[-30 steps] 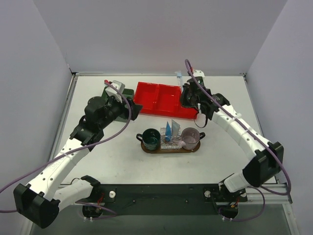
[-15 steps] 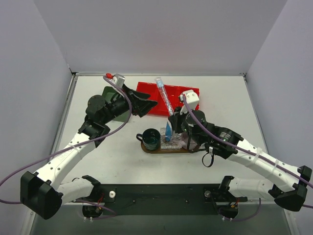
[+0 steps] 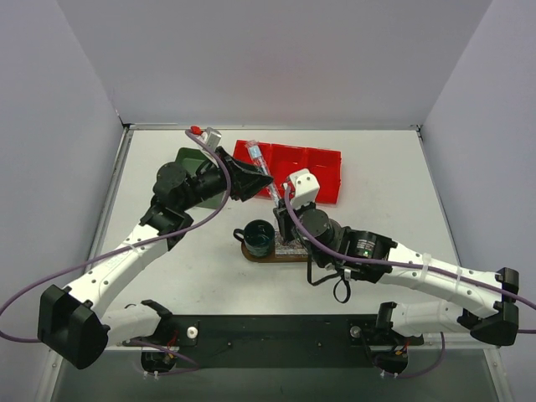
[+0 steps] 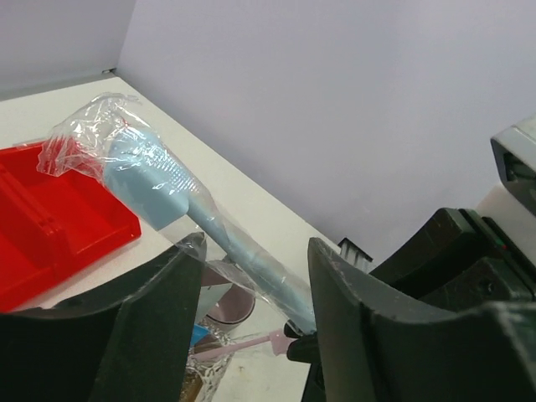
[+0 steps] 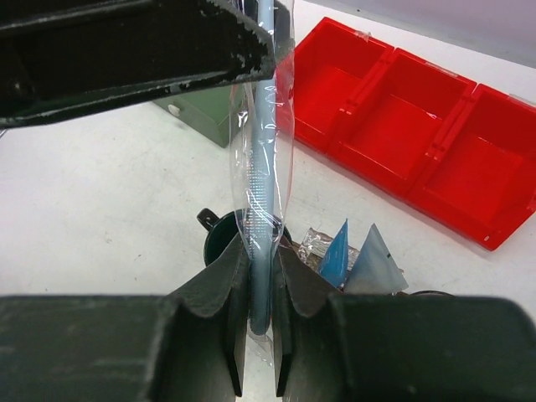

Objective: Prepare toiletry sets of a toothbrush and toothpaste on the tray

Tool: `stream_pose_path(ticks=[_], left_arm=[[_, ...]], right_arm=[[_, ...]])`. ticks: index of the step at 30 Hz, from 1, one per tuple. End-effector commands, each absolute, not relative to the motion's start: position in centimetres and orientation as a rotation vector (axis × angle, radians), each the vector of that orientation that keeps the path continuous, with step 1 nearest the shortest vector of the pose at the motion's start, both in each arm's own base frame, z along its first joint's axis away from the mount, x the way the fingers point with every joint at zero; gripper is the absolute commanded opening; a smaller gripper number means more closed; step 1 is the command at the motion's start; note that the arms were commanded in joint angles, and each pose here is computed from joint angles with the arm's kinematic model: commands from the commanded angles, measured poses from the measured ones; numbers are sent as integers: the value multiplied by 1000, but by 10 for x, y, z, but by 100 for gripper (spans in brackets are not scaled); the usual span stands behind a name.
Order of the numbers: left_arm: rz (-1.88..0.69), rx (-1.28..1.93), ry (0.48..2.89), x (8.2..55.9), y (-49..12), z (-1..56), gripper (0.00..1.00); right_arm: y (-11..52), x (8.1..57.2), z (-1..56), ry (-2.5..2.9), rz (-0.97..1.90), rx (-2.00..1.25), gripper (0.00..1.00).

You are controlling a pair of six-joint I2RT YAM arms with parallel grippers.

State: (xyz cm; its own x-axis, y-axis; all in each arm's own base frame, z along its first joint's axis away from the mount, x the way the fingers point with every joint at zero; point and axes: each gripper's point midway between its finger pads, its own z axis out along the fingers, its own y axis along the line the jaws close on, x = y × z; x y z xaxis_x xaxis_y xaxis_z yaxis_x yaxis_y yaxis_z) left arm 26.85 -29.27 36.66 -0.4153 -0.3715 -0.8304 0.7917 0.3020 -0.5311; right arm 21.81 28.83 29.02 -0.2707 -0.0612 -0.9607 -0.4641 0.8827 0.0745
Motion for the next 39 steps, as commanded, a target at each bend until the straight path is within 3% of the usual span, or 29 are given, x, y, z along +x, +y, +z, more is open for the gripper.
stream_pose_path(ticks=[1, 3, 4, 7, 10, 13, 18, 21, 22, 25, 30, 32, 39], left_arm=[[-1382, 420, 1452, 263, -293, 378, 56], [-1382, 416, 1456, 264, -294, 376, 48], [-1387, 416, 1454, 263, -294, 377, 37], [-1392, 418, 1457, 263, -294, 376, 18], [-1394, 420, 1461, 264, -295, 375, 10], [-1395, 421, 1462, 264, -296, 374, 0], [-1394, 418, 1467, 265, -296, 373, 0], [-1382, 422, 1472, 266, -295, 370, 0], [-1370, 429, 1470, 266, -295, 370, 0], [-1306, 469, 1490, 267, -296, 361, 0], [-1117, 605, 1542, 256, -301, 340, 0], [-1022, 696, 1501, 244, -308, 338, 0], [-874, 772, 1475, 228, -312, 328, 0]], right_arm=[[287, 226, 316, 1757, 389, -326, 0], [288, 226, 313, 1761, 386, -326, 0], [288, 226, 313, 1762, 386, -328, 0], [288, 227, 312, 1762, 372, -327, 0], [287, 227, 309, 1770, 359, -328, 0], [285, 228, 307, 1773, 349, -326, 7], [281, 227, 310, 1768, 352, -315, 26], [278, 226, 314, 1766, 357, -311, 44], [277, 226, 315, 1768, 359, -314, 54], [274, 222, 325, 1787, 382, -348, 64], [244, 228, 343, 1846, 488, -267, 68], [240, 224, 349, 1886, 613, -224, 66], [218, 231, 361, 1906, 615, -123, 57]])
